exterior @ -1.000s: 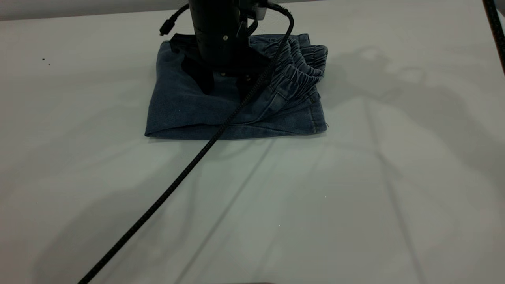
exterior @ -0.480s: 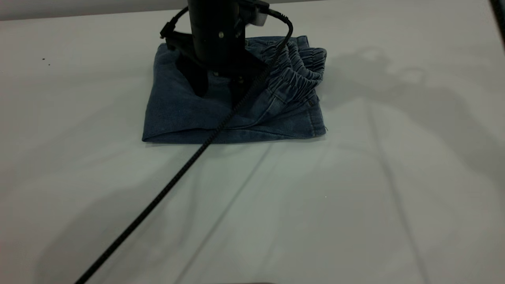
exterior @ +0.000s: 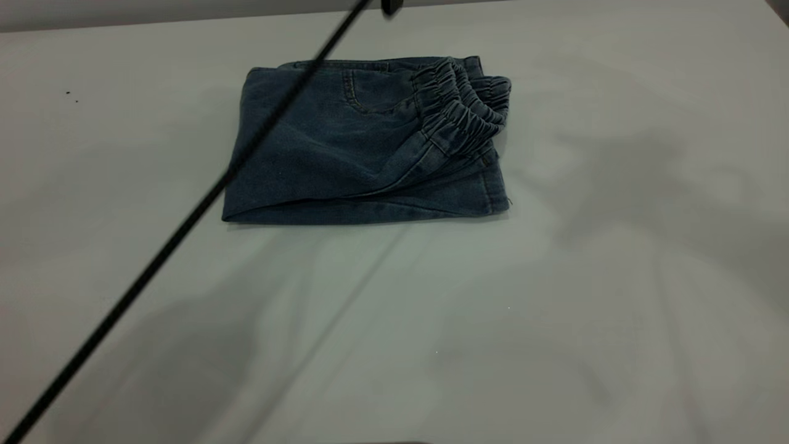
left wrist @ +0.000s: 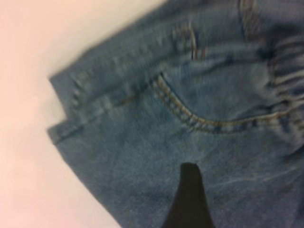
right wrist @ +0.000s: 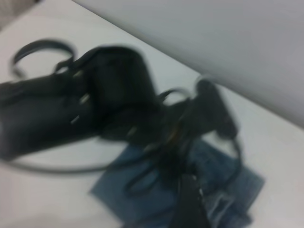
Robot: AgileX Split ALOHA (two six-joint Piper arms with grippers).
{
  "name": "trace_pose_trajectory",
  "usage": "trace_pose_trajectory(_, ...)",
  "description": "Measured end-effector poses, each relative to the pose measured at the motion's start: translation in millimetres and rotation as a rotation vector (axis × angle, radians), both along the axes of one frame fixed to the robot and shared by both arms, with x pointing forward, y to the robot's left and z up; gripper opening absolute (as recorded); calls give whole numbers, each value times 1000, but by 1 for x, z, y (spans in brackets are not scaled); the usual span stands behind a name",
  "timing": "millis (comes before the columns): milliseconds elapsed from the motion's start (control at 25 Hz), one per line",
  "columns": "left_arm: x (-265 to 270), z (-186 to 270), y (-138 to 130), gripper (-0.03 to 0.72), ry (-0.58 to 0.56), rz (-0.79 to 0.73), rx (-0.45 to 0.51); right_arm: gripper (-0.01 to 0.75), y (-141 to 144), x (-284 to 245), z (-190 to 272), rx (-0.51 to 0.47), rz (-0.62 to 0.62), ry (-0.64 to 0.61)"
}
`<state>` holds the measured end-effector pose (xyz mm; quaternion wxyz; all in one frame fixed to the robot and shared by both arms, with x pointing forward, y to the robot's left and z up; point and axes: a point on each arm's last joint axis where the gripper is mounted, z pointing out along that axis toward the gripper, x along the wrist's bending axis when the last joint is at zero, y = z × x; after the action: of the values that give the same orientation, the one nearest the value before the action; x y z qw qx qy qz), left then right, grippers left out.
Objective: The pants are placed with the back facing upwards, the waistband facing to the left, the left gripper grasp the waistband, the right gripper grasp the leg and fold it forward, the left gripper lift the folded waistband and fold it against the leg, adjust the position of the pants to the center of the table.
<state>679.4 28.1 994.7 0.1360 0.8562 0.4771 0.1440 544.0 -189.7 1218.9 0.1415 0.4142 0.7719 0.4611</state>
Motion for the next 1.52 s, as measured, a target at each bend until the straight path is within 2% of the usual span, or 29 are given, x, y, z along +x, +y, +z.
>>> trace_pose_trajectory(160,-12,57,7,535,-91,-4,-63,465,-9,-48,24,0,17,65)
trace_pose_trajectory(280,-32,115,16,535,-172,-8,-158,465,-17,-82,38,-8,-2,105)
trace_pose_trajectory(520,-104,239,48,535,-320,-54,-431,465,-42,-145,64,4,-162,28)
trace_pose_trajectory(640,-147,274,72,535,-360,-88,-489,465,-56,-180,67,10,-238,-17)
trace_pose_trajectory(800,-208,279,111,535,-339,-98,-478,465,-68,-232,57,36,-256,-65)
trace_pose_trajectory(1000,-287,248,162,535,-294,-92,-449,465,-81,-289,21,49,-259,-103)
trace_pose_trajectory(1200,-371,212,217,535,-366,-127,-466,465,-94,-325,-26,22,-294,-138)
trace_pose_trajectory(1360,-415,174,246,535,-430,-161,-472,465,-102,-344,-61,-4,-326,-169)
trace_pose_trajectory(1520,-434,138,261,535,-456,-160,-451,465,-109,-359,-92,-18,-357,-214)
